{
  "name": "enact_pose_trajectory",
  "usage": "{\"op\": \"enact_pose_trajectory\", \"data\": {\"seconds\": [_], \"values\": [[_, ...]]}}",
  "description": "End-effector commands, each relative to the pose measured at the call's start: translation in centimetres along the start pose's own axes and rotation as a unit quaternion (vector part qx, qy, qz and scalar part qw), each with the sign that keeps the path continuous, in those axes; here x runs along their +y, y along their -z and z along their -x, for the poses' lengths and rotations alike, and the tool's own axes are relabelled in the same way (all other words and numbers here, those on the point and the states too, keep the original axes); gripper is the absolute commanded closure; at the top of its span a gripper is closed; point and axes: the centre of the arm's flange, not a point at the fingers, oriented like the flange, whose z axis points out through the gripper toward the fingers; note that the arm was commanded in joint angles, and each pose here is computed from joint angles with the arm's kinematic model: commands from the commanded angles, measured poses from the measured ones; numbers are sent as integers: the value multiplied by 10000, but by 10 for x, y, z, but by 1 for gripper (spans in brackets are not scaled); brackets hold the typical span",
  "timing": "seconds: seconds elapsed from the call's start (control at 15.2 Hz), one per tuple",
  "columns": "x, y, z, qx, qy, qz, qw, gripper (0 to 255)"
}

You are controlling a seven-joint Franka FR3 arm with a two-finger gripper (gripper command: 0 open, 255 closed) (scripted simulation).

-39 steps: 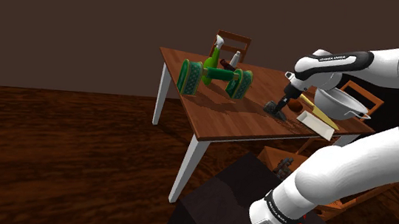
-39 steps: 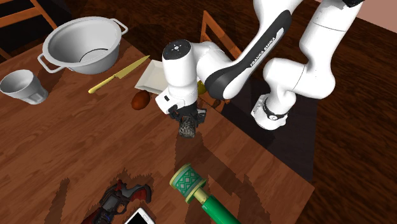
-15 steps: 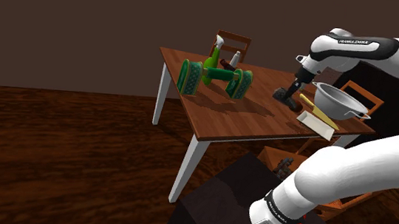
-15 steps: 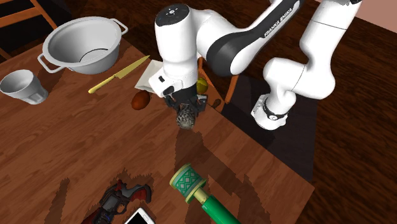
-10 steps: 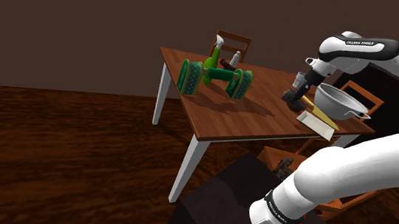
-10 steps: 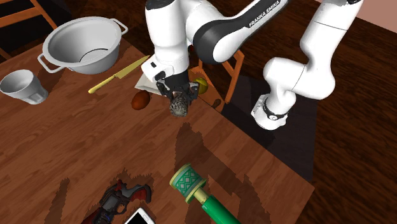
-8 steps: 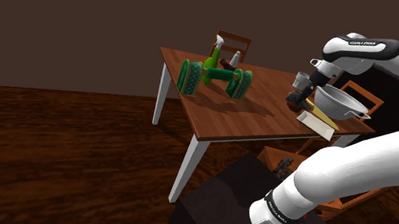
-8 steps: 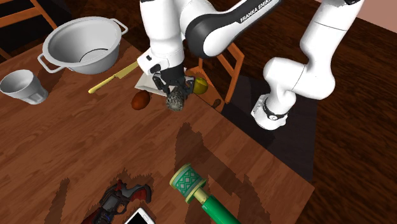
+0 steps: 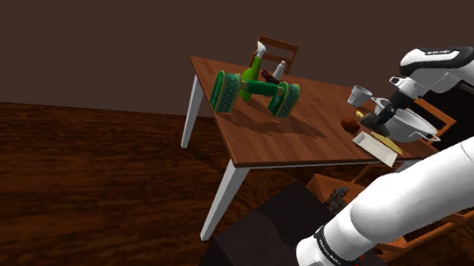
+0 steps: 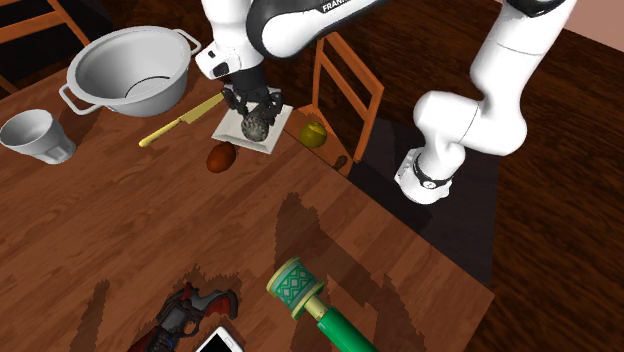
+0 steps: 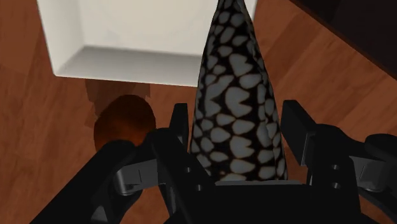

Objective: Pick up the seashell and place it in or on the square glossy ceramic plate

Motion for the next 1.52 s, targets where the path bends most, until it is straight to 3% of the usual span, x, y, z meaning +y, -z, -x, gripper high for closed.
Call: {"op": "enact_pose_trajectory", "data": {"seconds": [0.0, 0.33, 1.45], "values": [[13, 3, 22, 3, 14, 1, 10000, 255], [56, 12, 75, 3, 14, 0, 10000, 255], [61, -66, 82, 3, 14, 0, 10000, 255]]}}
